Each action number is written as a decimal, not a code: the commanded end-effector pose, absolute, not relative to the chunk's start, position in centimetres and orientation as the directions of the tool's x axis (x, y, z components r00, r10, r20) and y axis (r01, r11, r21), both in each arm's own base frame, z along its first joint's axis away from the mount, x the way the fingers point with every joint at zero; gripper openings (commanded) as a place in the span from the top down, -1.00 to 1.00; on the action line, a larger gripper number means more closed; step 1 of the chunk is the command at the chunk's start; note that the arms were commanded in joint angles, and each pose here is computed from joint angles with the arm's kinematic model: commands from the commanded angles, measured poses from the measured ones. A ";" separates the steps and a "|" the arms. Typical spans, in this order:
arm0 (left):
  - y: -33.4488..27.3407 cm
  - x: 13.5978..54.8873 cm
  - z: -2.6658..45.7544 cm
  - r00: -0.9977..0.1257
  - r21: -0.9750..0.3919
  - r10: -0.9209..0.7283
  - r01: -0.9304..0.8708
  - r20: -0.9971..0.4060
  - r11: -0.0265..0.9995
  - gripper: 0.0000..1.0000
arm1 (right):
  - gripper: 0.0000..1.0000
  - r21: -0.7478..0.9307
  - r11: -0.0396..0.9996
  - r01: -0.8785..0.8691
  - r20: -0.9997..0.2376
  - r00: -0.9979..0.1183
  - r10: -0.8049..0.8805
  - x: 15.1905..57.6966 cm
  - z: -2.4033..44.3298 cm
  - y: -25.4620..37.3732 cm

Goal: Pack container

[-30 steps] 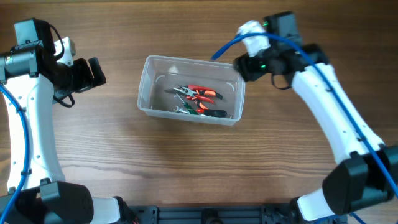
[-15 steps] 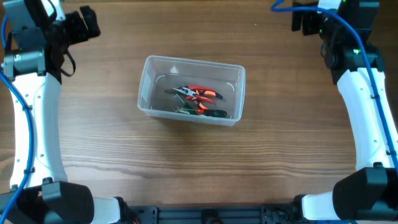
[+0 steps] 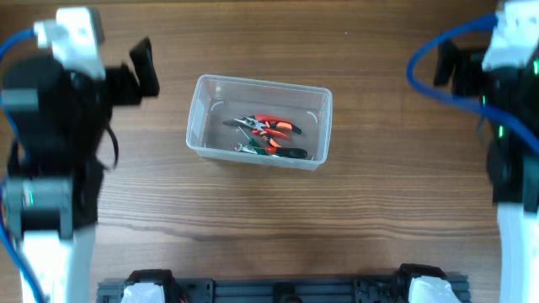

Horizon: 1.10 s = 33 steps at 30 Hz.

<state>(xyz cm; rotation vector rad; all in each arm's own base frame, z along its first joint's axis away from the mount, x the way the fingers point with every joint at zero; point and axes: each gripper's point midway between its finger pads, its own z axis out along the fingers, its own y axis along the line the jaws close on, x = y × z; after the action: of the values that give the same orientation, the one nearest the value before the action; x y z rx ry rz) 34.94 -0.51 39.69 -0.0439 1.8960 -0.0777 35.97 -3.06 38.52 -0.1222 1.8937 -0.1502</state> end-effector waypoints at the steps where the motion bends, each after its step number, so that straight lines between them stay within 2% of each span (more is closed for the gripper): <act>1: -0.5 31.3 36.6 -0.298 -0.030 -0.033 -0.016 -0.954 0.999 -1.00 | -1.00 -0.135 0.991 -0.026 -0.932 -0.336 -0.136 31.5 35.0 -2.1; 6: -0.7 27.2 30.1 -0.339 -0.027 -0.027 -0.005 -0.940 1.000 -0.99 | -0.99 -0.099 0.993 -0.070 -0.908 -0.402 -0.119 25.6 27.2 -0.2; 11: 0.6 25.6 24.6 -0.381 0.003 -0.025 -0.071 -0.924 0.997 -0.99 | -1.00 -0.056 0.997 -0.059 -0.888 -0.453 -0.076 22.2 20.7 0.0; 14: 1.9 25.0 22.2 -0.422 0.040 -0.022 -0.138 -0.907 0.990 -0.99 | -0.99 -0.057 0.997 -0.058 -0.892 -0.446 -0.077 21.7 20.3 0.1; 22: 2.1 22.5 17.9 -0.597 0.080 -0.013 -0.129 -0.802 0.988 -1.00 | -1.00 -0.051 0.995 -0.081 -0.873 -0.481 -0.084 21.2 19.4 0.5; 33: 2.1 22.0 17.3 -0.622 0.086 -0.011 -0.126 -0.783 0.988 -1.00 | -0.99 -0.054 0.995 -0.080 -0.884 -0.459 -0.085 21.0 19.9 0.5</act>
<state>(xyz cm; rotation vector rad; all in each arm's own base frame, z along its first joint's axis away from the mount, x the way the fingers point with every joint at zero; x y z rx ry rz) 22.13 2.13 17.41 -0.1147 2.2385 0.1508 21.33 0.25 19.30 -0.1236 2.0847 -0.0263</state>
